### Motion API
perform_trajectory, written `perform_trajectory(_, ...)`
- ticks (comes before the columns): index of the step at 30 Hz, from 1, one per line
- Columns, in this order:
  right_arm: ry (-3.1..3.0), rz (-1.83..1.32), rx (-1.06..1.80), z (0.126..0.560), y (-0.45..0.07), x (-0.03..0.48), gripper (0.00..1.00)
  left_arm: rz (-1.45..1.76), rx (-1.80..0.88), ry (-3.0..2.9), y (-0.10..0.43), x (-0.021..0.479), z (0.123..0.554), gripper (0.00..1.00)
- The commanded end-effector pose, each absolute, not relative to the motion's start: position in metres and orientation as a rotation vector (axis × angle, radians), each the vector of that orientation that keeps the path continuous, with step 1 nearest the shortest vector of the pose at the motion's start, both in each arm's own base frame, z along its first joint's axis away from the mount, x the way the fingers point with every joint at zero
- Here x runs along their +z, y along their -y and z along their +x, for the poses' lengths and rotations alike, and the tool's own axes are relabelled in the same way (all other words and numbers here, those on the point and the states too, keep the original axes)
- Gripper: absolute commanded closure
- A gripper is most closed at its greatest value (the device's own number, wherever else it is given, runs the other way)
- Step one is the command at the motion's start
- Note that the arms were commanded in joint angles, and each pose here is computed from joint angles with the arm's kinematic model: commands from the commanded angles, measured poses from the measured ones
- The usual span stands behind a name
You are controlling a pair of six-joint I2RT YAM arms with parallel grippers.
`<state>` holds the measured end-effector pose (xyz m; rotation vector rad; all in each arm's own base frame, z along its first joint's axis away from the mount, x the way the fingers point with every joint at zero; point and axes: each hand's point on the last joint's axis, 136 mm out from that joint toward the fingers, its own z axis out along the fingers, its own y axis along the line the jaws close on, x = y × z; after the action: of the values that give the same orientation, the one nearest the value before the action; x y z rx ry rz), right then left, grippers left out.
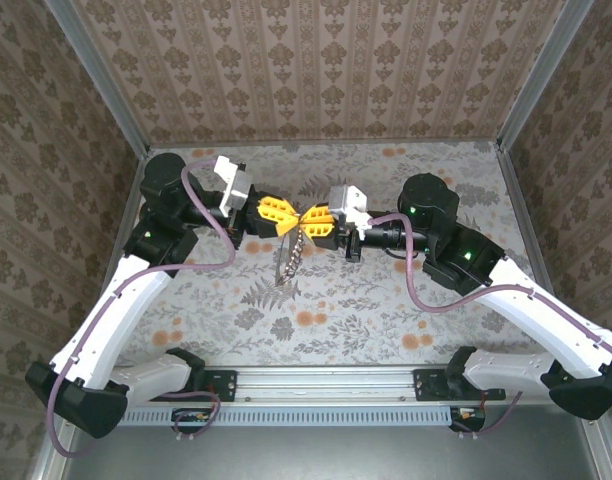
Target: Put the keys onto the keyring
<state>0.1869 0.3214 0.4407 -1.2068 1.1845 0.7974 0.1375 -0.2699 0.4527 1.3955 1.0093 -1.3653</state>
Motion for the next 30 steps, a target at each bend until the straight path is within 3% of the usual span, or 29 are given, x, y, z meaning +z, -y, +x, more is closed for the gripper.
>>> perform_trajectory(1,-1.182,-1.216,0.818,0.184,-0.325,0.435,0.81,1.439,-1.365,-0.926,0.269,0.468,0.127,1.0)
perform_trajectory(30,-1.134,-1.142,0.742,0.174,-0.294,0.438,0.82,1.428,-1.417,-0.946,0.273,0.485,0.125,1.0)
